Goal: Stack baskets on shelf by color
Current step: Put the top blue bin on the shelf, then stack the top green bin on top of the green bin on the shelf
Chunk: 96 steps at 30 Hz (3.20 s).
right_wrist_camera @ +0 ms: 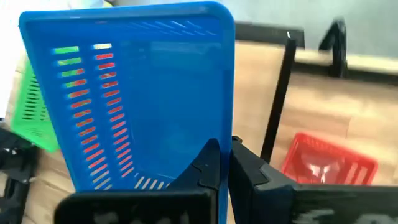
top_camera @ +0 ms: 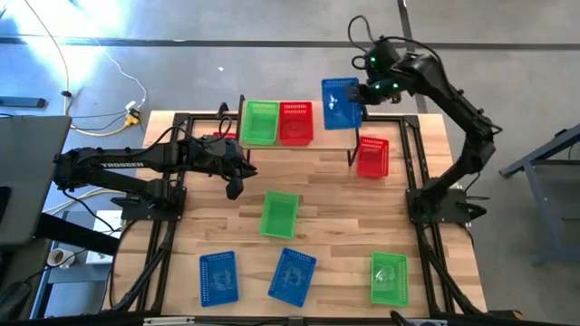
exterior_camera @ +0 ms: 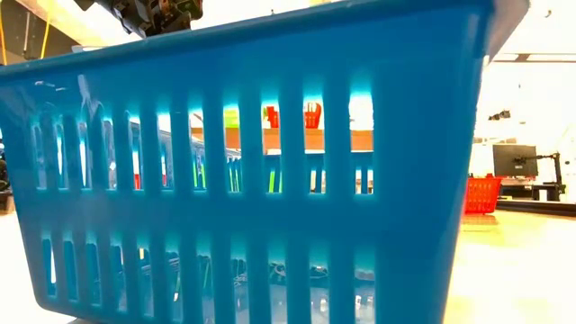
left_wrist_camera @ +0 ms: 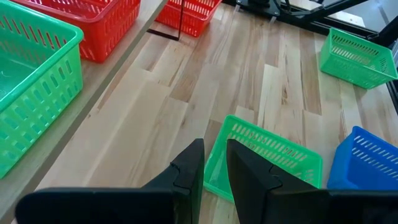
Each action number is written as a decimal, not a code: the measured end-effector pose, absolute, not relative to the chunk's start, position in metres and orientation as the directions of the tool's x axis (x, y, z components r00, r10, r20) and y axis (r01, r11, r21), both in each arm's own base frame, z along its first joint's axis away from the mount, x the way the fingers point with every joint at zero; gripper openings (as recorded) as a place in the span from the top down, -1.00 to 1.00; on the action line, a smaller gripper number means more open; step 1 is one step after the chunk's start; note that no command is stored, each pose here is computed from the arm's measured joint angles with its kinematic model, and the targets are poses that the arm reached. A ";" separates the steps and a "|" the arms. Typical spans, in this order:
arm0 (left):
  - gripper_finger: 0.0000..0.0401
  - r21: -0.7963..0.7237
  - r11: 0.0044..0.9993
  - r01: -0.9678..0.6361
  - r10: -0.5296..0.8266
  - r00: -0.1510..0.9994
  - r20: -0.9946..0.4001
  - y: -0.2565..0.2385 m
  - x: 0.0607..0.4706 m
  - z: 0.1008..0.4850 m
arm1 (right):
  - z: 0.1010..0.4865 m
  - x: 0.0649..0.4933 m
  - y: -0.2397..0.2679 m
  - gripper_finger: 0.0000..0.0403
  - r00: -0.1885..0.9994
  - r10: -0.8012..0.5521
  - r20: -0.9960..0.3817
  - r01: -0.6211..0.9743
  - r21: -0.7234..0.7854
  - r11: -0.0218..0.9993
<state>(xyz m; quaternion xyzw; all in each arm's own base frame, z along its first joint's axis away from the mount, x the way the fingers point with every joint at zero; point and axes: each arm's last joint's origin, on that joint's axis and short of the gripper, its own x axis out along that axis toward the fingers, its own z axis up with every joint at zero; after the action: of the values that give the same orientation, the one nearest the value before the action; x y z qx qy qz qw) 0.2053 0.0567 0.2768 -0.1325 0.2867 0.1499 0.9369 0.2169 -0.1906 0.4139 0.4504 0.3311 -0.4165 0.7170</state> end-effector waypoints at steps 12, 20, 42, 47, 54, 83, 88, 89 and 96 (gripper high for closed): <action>0.70 -0.160 0.921 -0.356 0.205 0.790 -0.577 0.057 0.205 0.277 | 0.367 0.235 -0.201 1.00 0.353 -0.149 -0.924 0.929 0.326 0.176; 0.70 -0.154 0.923 -0.352 0.205 0.790 -0.577 0.057 0.205 0.277 | 0.348 0.236 -0.201 1.00 0.346 -0.085 -0.935 0.934 0.334 0.123; 0.70 -0.156 0.922 -0.354 0.205 0.790 -0.578 0.057 0.205 0.277 | 0.325 0.231 -0.220 1.00 0.395 -0.087 -0.915 0.918 0.390 0.071; 0.70 -0.156 0.922 -0.354 0.205 0.790 -0.578 0.057 0.205 0.277 | 0.325 0.230 -0.221 1.00 0.396 -0.091 -0.914 0.917 0.388 0.096; 0.70 -0.154 0.923 -0.352 0.205 0.790 -0.578 0.057 0.205 0.277 | 0.326 0.232 -0.223 1.00 0.412 -0.107 -0.905 0.909 0.400 0.118; 0.70 -0.173 0.915 -0.364 0.205 0.790 -0.578 0.057 0.205 0.277 | 0.326 0.228 -0.225 0.61 0.366 -0.145 -0.919 0.926 0.344 0.154; 0.70 -0.175 0.914 -0.365 0.205 0.790 -0.578 0.057 0.205 0.277 | 0.331 0.221 -0.223 0.61 0.369 -0.158 -0.916 0.923 0.342 0.176; 0.70 -0.175 0.914 -0.365 0.205 0.790 -0.578 0.057 0.205 0.277 | 0.333 0.220 -0.223 0.61 0.373 -0.163 -0.913 0.922 0.344 0.179; 0.70 -0.175 0.914 -0.365 0.205 0.790 -0.578 0.057 0.205 0.277 | 0.346 0.213 -0.215 0.61 0.408 -0.187 -0.894 0.902 0.364 0.230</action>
<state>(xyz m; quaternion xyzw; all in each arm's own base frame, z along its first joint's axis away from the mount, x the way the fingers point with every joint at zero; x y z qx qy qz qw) 0.2053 0.0568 0.2767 -0.1401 0.2859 0.1525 0.9356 0.2129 -0.2145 0.3464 0.4786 0.3740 -0.3950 0.6893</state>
